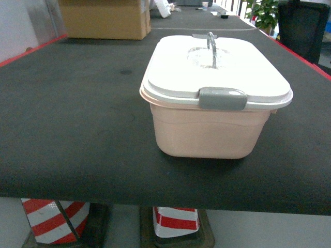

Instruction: Pick capacitor and pack into box

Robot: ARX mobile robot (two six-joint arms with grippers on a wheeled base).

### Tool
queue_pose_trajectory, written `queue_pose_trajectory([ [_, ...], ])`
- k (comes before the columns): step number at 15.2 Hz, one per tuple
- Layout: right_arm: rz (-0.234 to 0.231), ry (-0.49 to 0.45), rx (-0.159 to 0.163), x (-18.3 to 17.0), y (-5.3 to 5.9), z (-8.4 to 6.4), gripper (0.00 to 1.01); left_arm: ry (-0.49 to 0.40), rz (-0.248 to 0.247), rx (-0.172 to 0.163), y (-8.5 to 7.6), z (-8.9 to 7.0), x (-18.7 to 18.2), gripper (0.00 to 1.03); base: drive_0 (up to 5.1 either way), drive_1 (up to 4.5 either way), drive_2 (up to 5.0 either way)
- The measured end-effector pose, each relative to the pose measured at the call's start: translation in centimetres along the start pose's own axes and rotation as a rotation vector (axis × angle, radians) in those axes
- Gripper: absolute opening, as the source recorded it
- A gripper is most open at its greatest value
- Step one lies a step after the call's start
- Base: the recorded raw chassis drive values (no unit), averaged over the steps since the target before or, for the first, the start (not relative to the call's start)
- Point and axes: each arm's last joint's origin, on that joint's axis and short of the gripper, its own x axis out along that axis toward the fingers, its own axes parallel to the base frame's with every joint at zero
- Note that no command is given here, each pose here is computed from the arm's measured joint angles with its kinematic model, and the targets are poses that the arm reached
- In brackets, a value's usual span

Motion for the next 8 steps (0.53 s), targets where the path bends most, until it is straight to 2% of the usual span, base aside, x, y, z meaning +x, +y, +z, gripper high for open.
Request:
queue_pose_trajectory([
  [3, 0.000, 0.000, 0.000, 0.00, 0.00, 0.00, 0.98, 0.000, 0.000, 0.000, 0.00, 0.00, 0.00, 0.96, 0.0, 0.00, 0.0],
  [4, 0.000, 0.000, 0.000, 0.00, 0.00, 0.00, 0.98, 0.000, 0.000, 0.002, 0.00, 0.00, 0.00, 0.98, 0.0, 0.00, 0.0],
  [8, 0.000, 0.000, 0.000, 0.00, 0.00, 0.00, 0.98, 0.000, 0.000, 0.002, 0.00, 0.00, 0.00, 0.98, 0.0, 0.00, 0.0],
])
